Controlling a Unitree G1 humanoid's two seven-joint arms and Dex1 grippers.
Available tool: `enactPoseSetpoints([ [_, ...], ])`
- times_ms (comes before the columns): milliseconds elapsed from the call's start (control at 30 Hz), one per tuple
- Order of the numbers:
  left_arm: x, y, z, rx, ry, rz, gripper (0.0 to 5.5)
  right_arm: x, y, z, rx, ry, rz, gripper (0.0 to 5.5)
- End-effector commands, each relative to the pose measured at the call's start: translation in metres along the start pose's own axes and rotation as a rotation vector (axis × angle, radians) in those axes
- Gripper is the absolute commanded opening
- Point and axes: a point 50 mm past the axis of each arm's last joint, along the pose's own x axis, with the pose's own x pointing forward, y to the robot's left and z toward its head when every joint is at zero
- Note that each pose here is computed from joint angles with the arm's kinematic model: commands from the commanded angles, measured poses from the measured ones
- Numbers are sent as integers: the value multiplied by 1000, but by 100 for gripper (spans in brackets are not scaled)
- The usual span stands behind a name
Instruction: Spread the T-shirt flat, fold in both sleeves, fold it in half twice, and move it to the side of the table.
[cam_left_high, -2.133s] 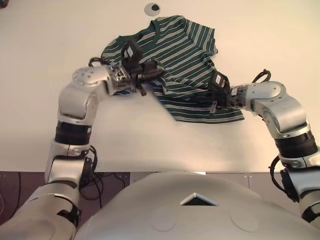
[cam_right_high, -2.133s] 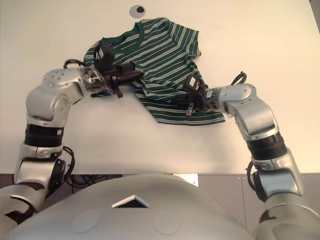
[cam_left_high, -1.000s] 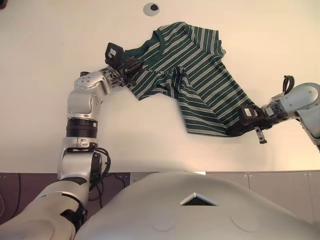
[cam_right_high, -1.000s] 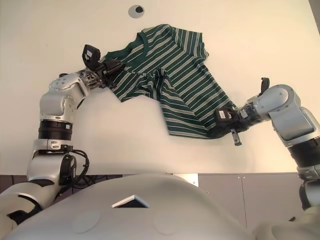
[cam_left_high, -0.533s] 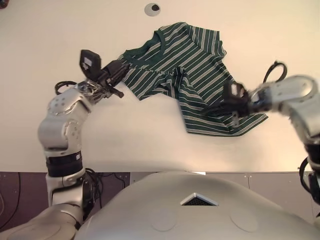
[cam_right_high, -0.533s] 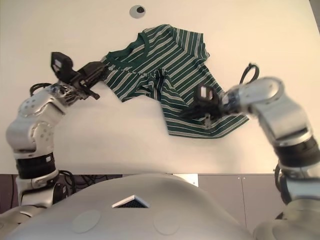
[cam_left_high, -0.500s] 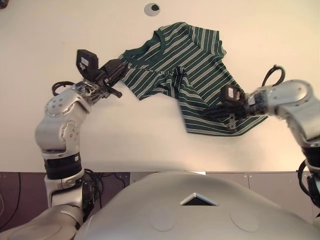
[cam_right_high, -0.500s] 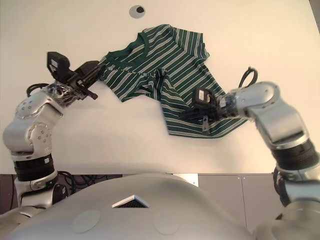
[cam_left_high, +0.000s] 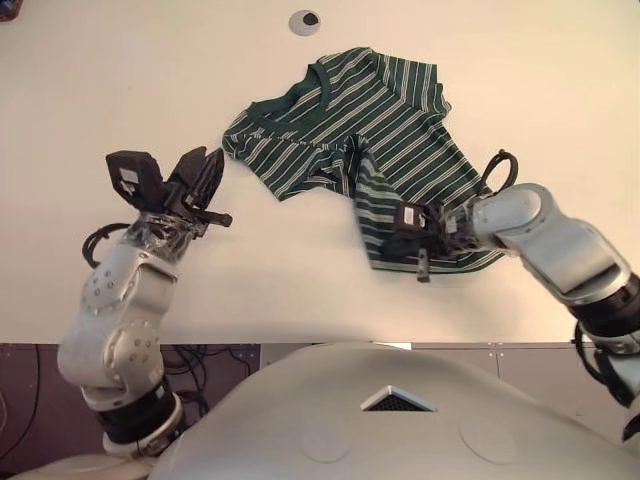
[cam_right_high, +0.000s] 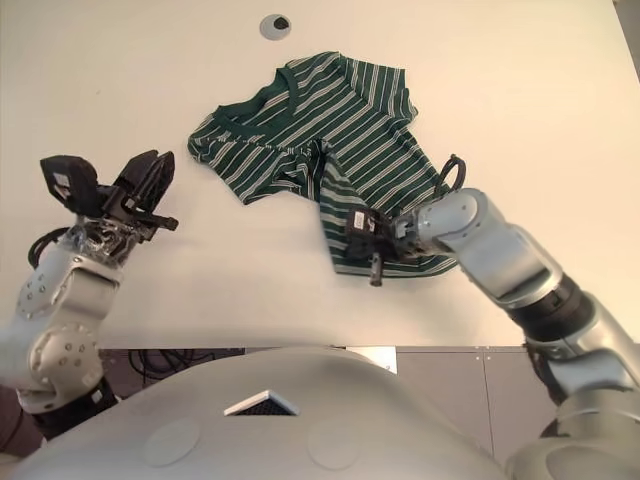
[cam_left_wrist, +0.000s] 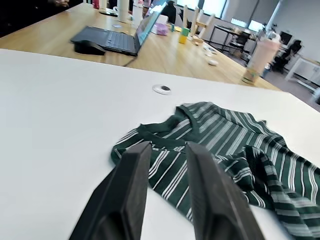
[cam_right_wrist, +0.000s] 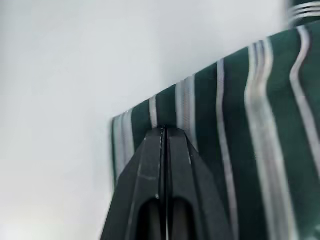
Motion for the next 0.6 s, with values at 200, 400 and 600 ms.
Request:
enactPoseSetpoints([
  [200,-37,-34,-30,-93,33,143,120,-54,0,-29,-74,178,397,0],
  [400,9,-15,-29,121,92,-37,120,-57,-55,41,101,-298,25,0],
  [600,42,12,-14,235,99,-66,120,-3,-42,24,139,-132,-170,0],
])
